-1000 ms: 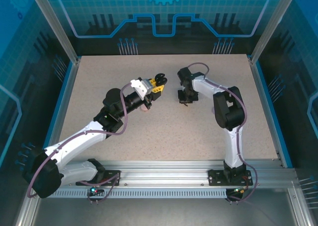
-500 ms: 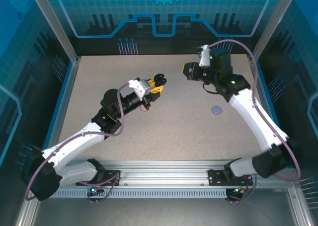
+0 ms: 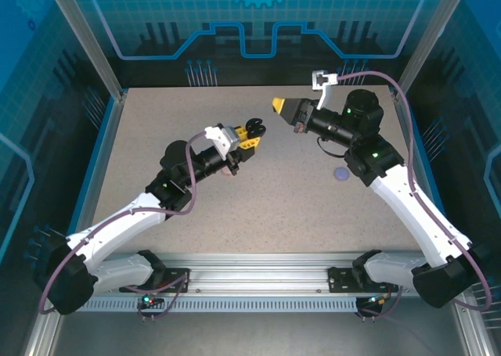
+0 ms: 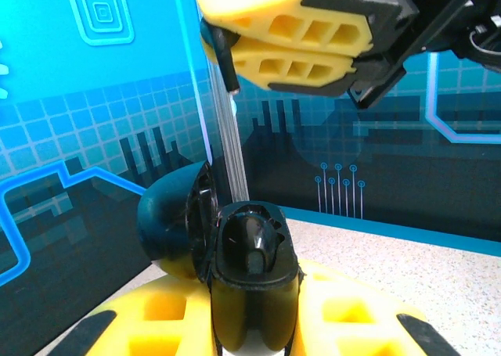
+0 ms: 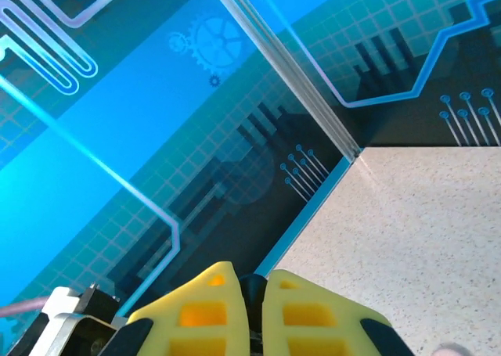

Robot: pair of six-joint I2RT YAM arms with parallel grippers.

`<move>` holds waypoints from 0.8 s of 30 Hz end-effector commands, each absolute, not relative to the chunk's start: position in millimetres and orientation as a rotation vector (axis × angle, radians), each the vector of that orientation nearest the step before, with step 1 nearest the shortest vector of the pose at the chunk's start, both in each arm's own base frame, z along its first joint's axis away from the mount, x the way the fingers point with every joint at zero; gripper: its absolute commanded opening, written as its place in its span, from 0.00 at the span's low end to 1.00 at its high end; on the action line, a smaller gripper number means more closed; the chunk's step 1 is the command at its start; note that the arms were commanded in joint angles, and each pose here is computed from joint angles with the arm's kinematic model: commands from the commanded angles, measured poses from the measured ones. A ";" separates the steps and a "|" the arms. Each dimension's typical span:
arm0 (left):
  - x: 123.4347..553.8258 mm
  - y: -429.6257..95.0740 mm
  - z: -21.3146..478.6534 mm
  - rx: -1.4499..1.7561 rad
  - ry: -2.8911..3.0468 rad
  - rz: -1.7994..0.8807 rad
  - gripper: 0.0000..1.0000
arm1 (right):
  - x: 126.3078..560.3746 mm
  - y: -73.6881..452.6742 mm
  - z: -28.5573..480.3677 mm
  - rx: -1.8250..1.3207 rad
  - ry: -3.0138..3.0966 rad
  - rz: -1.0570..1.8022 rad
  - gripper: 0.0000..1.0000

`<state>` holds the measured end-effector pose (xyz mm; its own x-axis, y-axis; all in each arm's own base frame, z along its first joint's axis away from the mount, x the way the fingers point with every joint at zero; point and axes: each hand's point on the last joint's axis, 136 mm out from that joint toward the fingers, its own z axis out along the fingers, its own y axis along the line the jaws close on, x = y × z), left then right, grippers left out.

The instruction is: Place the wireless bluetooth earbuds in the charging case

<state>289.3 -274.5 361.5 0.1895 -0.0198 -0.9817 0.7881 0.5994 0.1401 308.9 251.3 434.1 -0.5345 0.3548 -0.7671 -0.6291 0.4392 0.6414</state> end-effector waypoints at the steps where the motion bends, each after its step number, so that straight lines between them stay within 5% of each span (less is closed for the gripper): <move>1: 285.6 -279.4 386.1 0.746 1.204 -0.684 0.00 | 293.5 259.8 453.9 -0.275 1.619 1.362 0.07; 24: 290.8 -281.5 389.9 0.728 1.201 -0.687 0.00 | 279.2 275.5 419.2 -0.253 1.684 1.418 0.04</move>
<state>294.2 -279.7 363.2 0.1746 -0.0339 -0.9841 0.7935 0.5965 0.1203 284.2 270.9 417.2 -0.5820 0.3661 -0.7261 -0.6410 0.3429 0.6867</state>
